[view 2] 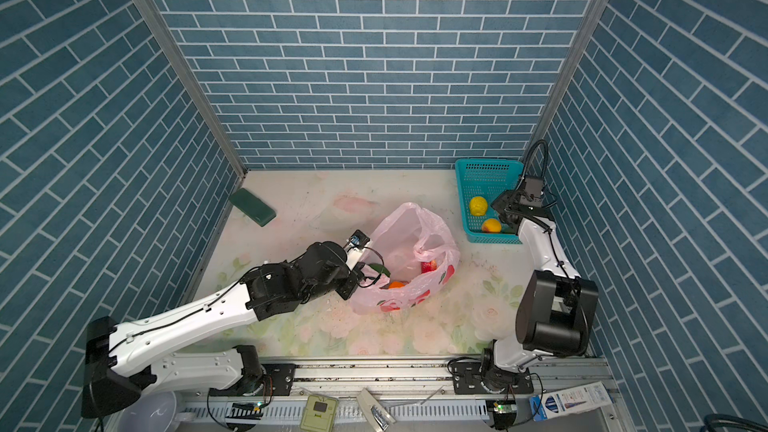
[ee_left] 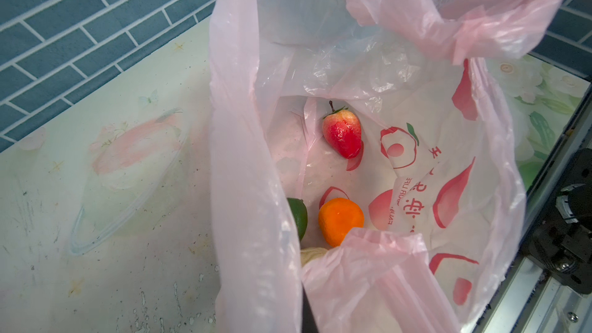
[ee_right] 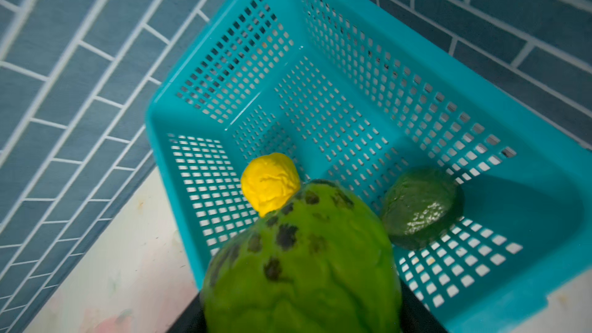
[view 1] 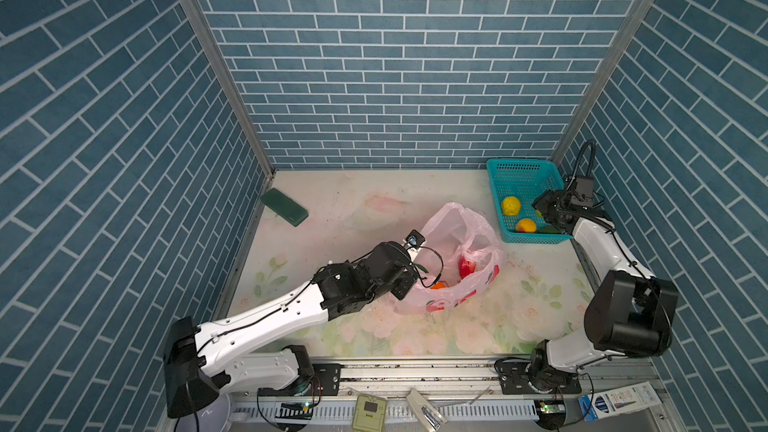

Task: Untie the knot of the plastic bag and take out the fruit
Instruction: 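Lift the green fruit out and carry it over the teal basket, then open the right gripper to drop the green fruit into the basket, then move the right gripper back into the bag toward the orange and pale pear, then close the right gripper on the orange inside the bag, then lift the orange out and carry it over the teal basket, then open the right gripper to drop the orange into the basket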

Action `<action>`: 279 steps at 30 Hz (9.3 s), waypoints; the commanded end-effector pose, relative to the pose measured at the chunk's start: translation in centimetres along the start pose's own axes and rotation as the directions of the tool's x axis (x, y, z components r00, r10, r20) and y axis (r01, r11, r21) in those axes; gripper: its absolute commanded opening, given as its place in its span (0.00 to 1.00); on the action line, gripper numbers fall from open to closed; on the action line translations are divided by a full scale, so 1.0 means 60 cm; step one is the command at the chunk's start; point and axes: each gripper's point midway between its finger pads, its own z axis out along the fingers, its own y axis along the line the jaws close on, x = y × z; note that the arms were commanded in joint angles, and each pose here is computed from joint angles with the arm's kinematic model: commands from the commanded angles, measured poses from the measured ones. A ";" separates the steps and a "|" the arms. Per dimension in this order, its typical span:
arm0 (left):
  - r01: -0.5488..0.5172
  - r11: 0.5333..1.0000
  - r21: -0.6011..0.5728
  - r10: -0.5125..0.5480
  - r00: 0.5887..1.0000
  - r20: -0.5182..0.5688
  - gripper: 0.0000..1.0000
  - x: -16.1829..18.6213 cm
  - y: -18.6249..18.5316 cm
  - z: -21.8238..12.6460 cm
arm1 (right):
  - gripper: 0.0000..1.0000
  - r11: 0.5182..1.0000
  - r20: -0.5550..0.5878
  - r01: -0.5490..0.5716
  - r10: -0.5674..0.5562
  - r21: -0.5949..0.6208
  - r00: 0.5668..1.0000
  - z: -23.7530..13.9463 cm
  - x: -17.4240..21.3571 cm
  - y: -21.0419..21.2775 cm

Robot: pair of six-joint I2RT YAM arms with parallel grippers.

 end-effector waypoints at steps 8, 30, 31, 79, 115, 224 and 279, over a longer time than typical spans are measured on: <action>0.086 0.996 -0.030 -0.086 0.996 -0.001 0.00 0.015 0.011 0.004 | 0.61 1.000 0.021 0.012 -0.012 -0.007 1.000 0.075 -0.047 -0.022; 0.189 0.980 0.069 -0.192 0.981 0.041 0.00 0.047 -0.018 0.003 | 0.87 0.985 -0.127 0.093 -0.112 -0.147 0.985 -0.039 0.029 0.074; 0.191 0.979 0.071 -0.195 0.980 0.040 0.00 0.049 -0.018 0.004 | 0.88 0.980 -0.140 0.103 -0.127 -0.172 0.982 -0.056 0.042 0.086; 0.278 0.951 0.135 -0.279 0.960 -0.017 0.00 0.073 -0.072 -0.005 | 0.76 0.585 -0.401 0.441 -0.801 -0.681 0.444 -0.299 0.624 0.144; 0.300 0.953 0.040 -0.285 0.934 -0.216 0.00 0.187 -0.096 0.010 | 0.88 0.751 -0.426 0.431 -0.647 -0.500 0.633 -0.214 0.671 0.151; 0.246 0.969 -0.008 -0.246 0.969 0.011 0.00 0.096 -0.061 -0.009 | 0.47 0.498 -0.109 0.209 -0.537 -0.842 0.837 -0.466 0.317 0.428; 0.211 0.977 -0.032 -0.210 0.977 0.030 0.00 0.090 -0.044 -0.021 | 0.84 0.990 -0.203 0.134 -0.142 -0.054 0.969 0.103 -0.025 0.059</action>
